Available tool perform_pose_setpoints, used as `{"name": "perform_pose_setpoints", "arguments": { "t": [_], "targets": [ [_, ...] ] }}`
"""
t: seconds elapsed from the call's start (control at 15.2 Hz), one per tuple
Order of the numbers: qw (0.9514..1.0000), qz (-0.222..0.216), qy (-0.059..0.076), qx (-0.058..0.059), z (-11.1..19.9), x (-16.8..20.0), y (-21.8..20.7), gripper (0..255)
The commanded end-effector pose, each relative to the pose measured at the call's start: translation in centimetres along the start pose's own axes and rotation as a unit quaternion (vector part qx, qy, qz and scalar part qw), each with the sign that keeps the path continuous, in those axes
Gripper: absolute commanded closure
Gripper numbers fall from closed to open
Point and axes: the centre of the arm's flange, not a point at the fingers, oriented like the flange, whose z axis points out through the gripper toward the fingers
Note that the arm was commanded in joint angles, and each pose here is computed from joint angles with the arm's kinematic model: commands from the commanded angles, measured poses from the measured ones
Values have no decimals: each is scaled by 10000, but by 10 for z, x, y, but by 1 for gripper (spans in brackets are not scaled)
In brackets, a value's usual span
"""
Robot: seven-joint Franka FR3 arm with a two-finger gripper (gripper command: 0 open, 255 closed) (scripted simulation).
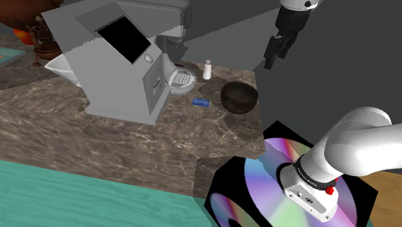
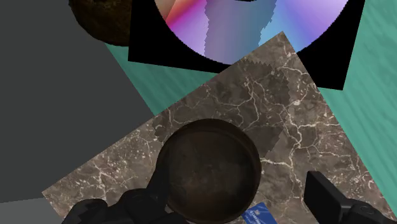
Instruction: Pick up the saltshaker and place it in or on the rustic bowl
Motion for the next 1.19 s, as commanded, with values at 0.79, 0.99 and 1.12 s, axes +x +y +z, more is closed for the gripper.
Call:
{"name": "perform_pose_setpoints", "arguments": {
  "t": [0.79, 0.99, 1.12],
  "targets": [
    [9979, -412, 484, 140, 83, 112, 50, 0],
    [9967, -514, 605, 174, 103, 142, 61, 0],
    [9957, -583, 686, 198, 115, 163, 68, 0]
  ]
}}
